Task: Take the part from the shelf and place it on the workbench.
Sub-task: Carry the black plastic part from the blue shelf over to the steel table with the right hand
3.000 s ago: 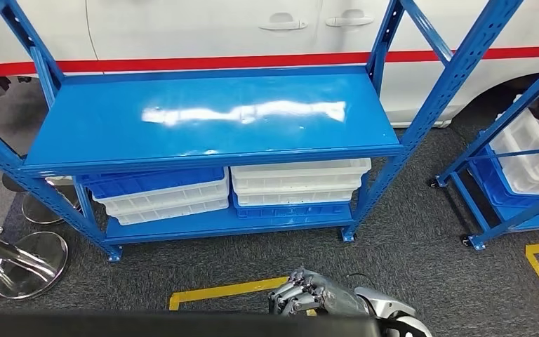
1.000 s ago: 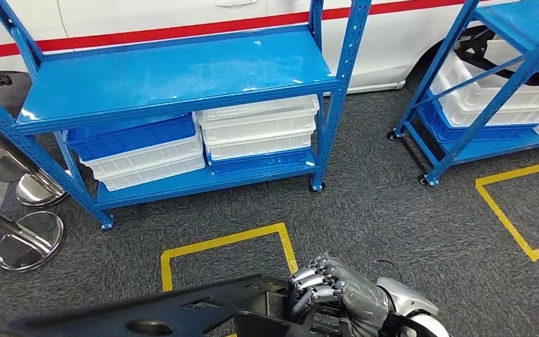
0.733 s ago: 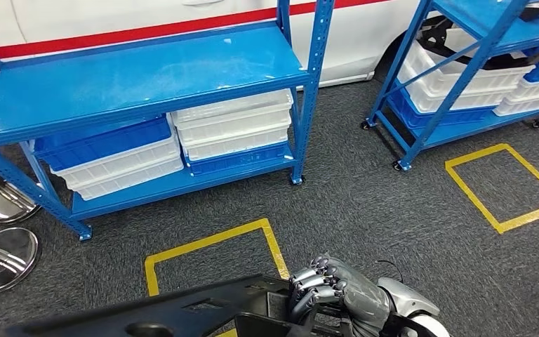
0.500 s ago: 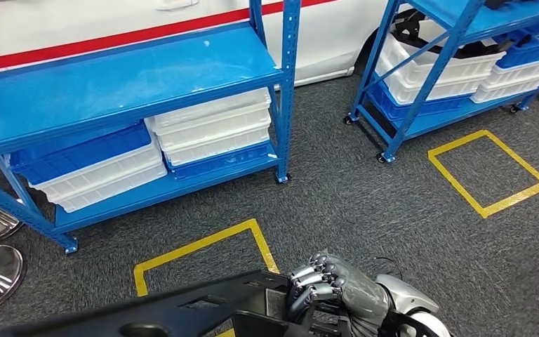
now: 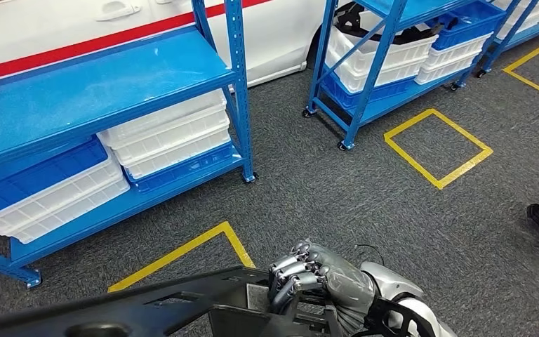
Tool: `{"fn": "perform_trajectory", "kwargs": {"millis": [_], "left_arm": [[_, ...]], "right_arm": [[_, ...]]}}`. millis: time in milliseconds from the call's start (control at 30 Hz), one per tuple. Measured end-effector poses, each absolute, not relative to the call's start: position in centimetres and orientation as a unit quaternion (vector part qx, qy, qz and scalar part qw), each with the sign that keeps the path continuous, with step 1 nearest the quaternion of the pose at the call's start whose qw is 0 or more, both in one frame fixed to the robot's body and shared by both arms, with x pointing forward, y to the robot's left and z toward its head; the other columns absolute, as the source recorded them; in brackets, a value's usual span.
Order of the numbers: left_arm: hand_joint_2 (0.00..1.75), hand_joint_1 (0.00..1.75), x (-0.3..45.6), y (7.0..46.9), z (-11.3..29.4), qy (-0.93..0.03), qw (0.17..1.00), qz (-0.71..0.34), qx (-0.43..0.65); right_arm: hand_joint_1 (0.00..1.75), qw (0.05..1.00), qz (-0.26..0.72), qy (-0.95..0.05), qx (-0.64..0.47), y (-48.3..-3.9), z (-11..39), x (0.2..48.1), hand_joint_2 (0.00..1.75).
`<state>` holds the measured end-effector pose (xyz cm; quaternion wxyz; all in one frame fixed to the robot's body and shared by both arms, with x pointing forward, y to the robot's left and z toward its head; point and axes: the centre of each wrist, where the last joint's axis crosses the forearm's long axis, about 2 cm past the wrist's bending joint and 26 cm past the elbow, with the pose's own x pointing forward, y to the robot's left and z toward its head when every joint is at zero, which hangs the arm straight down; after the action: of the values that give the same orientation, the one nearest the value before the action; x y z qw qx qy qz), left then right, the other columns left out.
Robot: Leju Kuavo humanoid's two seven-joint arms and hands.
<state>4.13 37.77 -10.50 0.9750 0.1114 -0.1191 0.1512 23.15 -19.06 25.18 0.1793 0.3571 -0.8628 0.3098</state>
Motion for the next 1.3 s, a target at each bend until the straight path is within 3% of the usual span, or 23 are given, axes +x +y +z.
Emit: {"fn": "perform_trajectory", "kwargs": {"millis": [1300], "left_arm": [[1.75, 0.0, 3.4, 36.8, -10.7, -0.109, 0.978, 0.122, 0.127]], "right_arm": [[1.75, 0.162, 0.278, -0.838, 0.441, -16.7, 26.1, 22.2, 1.75]]}}
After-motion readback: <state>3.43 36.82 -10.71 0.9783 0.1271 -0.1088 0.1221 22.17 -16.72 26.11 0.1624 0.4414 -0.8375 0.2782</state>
